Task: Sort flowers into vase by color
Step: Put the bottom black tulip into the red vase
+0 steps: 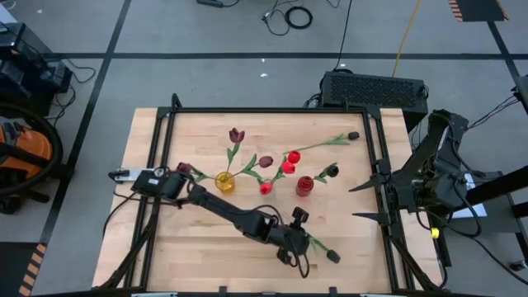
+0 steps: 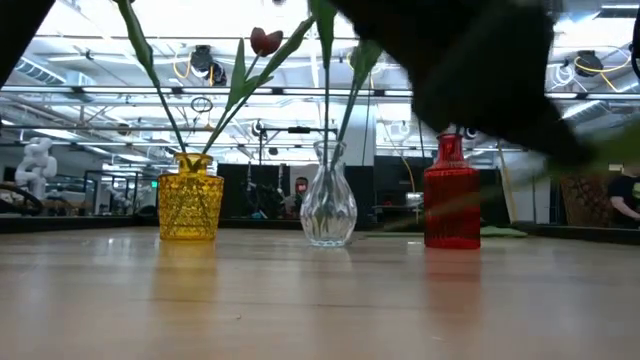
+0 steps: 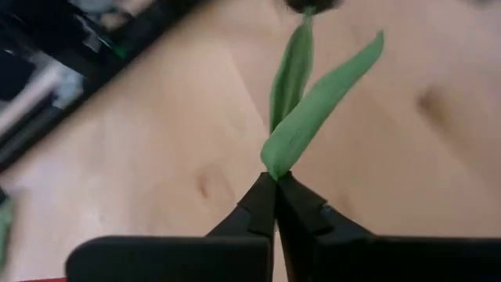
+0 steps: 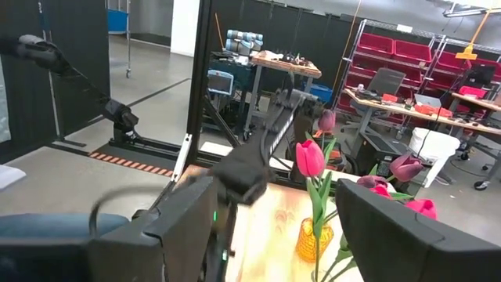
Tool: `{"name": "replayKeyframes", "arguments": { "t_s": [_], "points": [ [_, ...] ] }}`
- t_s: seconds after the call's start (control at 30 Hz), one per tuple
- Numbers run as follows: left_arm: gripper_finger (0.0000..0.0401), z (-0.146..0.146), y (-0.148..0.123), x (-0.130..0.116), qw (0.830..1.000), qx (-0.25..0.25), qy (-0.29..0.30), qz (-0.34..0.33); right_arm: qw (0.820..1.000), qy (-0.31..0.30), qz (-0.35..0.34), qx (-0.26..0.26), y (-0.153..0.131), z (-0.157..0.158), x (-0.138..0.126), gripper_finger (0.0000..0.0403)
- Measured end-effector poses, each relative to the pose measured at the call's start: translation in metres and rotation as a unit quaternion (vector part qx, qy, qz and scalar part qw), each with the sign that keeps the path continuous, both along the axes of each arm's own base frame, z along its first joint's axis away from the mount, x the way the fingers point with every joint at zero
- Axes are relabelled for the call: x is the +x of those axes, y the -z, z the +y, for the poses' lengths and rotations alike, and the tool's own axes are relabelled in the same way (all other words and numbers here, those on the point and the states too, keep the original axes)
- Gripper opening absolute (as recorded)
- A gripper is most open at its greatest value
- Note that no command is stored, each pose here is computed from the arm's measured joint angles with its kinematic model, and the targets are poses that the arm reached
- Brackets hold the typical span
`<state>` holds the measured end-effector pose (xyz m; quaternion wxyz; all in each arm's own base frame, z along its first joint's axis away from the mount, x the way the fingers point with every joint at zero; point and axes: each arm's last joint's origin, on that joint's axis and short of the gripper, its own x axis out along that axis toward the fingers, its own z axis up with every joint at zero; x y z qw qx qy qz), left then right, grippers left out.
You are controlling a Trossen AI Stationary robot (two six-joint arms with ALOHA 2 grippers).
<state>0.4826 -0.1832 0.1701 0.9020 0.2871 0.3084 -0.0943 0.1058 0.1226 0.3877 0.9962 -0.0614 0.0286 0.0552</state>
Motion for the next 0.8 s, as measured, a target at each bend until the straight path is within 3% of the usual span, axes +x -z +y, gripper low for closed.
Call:
{"name": "replayKeyframes", "arguments": {
  "t_s": [0.23, 0.47, 0.67, 0.8],
  "points": [
    [0.0009, -0.026, -0.062, -0.017, 0.994, -0.062, 0.023, -0.088, 1.000, 0.000, 0.000, -0.003, 0.000, 0.000, 0.000, 0.0258],
    [0.0009, -0.039, -0.081, -0.020, 0.983, -0.103, 0.036, -0.147, 1.000, 0.001, 0.000, -0.001, 0.000, 0.000, 0.000, 0.0258],
    [0.0009, -0.053, -0.102, -0.025, 0.960, -0.170, 0.069, -0.211, 1.000, 0.001, 0.002, -0.001, 0.001, 0.000, 0.000, 0.0258],
    [0.0009, -0.061, -0.143, -0.045, 0.933, -0.239, 0.129, -0.238, 1.000, 0.002, 0.006, -0.005, 0.002, 0.003, 0.002, 0.0258]
  ]
}}
